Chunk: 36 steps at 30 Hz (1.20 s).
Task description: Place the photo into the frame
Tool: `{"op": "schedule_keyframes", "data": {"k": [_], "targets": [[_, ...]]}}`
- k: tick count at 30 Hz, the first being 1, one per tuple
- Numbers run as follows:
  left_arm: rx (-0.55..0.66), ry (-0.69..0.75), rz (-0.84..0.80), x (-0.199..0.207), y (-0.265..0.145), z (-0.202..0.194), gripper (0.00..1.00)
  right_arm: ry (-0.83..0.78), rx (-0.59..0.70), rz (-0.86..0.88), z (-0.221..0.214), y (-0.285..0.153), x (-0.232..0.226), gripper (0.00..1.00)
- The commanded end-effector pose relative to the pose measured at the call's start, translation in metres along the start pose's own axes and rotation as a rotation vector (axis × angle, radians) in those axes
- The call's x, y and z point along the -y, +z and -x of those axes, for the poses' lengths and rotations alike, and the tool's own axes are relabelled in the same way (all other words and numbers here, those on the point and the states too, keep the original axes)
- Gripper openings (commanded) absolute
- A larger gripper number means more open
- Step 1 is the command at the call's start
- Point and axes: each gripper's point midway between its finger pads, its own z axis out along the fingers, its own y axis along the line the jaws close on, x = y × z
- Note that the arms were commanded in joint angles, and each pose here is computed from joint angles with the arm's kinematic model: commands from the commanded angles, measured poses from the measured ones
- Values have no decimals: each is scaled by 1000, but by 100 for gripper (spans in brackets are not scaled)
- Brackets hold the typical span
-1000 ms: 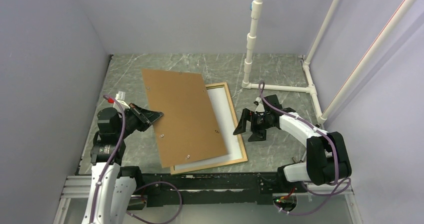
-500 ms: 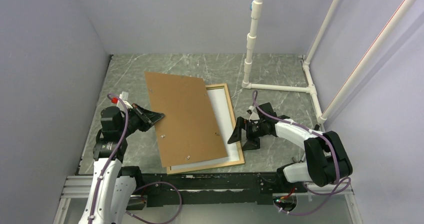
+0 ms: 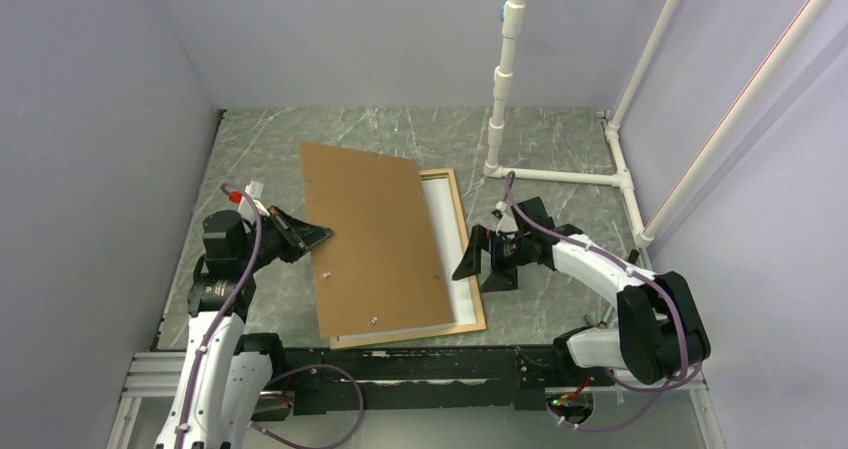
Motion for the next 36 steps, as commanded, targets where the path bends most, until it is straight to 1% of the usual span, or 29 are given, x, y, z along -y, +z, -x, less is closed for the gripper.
{"op": "schedule_keyframes", "data": {"k": [1, 5, 9, 15, 18, 21, 26, 32, 36], "targets": [[-2, 175, -202, 44, -9, 5, 0, -142, 127, 26, 38, -29, -40, 100], [5, 271, -259, 54, -18, 0, 0, -221, 210, 36, 65, -52, -71, 100], [7, 329, -315, 64, -24, -4, 0, -268, 254, 49, 81, -67, -93, 100], [17, 369, -350, 72, -30, -6, 0, -299, 306, 67, 102, -80, -116, 100], [30, 368, -333, 71, -31, -4, 0, -305, 326, 70, 109, -83, -122, 99], [40, 338, -300, 66, -28, 0, 0, -293, 327, 55, 111, -82, -118, 100], [40, 219, -238, 52, -16, 5, 0, -247, 313, 29, 107, -74, -96, 100], [23, 99, -234, 38, -3, 4, 0, -187, 304, -43, 101, -66, -62, 99], [20, 59, -152, 22, 1, 4, 0, -145, 298, -75, 94, -62, -43, 99]]}}
